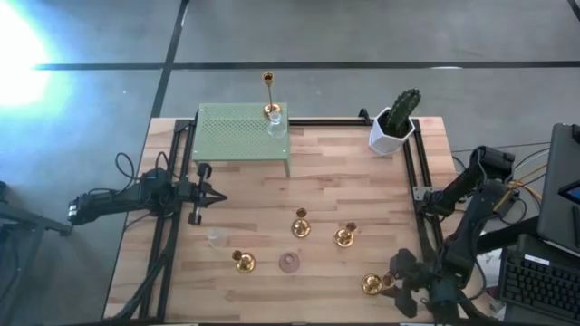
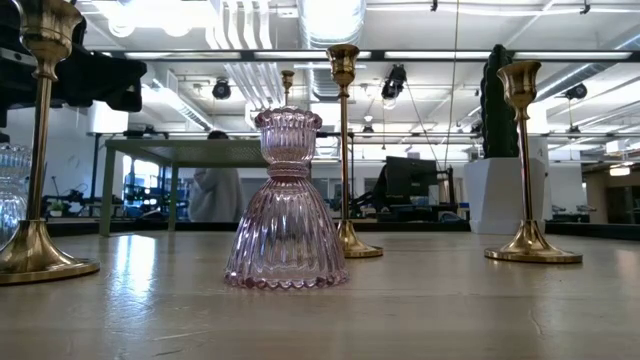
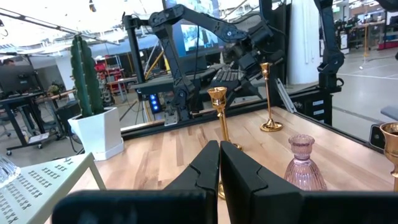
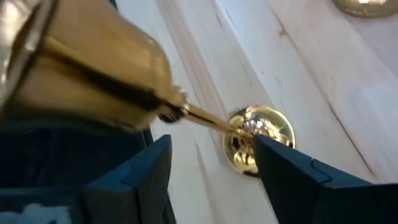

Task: Pick & Place candle stick holders
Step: Put the golden candle holder on the shelf

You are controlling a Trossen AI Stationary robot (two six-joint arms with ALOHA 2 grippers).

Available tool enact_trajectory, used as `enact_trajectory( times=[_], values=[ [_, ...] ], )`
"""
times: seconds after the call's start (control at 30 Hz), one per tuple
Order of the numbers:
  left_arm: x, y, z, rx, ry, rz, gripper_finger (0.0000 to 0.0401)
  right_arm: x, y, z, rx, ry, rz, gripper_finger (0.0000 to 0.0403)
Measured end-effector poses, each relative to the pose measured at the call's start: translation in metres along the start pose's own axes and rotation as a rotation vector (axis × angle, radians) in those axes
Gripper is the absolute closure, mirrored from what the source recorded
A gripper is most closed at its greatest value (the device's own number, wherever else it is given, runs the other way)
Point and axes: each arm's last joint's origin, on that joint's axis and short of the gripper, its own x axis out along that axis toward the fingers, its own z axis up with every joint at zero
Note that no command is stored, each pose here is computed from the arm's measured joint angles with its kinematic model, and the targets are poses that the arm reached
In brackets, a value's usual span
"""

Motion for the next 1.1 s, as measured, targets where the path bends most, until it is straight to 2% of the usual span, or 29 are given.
enact_trajectory(
  times=[0.17,0.3,0.4,0.53,0.57,0.7,0.9,1.1],
  values=[
    [0.0,0.0,0.0,0.0,0.0,0.0,0.0382,0.009,0.0,0.007,-0.069,-0.042,-0.021,0.0176],
    [0.0,0.0,0.0,0.0,0.0,0.0,0.0382,0.012,0.0,0.013,-0.06,-0.057,-0.033,0.0204],
    [0.0,0.0,0.0,0.0,0.0,0.0,0.0382,0.014,0.0,0.015,-0.061,-0.041,-0.032,0.0259],
    [0.0,0.0,0.0,0.0,0.0,0.0,0.0382,0.014,0.001,0.016,-0.082,-0.057,-0.024,0.0371],
    [0.0,0.0,0.0,0.0,0.0,0.0,0.0382,0.014,0.002,0.016,-0.076,-0.076,-0.019,0.0379],
    [0.0,0.0,0.0,0.0,0.0,0.0,0.0382,0.011,0.004,0.022,-0.123,-0.184,-0.045,0.0389],
    [0.0,0.0,0.0,0.0,0.0,0.0,0.0382,-0.008,0.008,0.033,-0.134,-0.171,-0.168,0.039],
    [0.0,0.0,0.0,0.0,0.0,0.0,0.0382,-0.04,0.029,0.055,-0.167,-0.173,-0.234,0.0392]
  ],
)
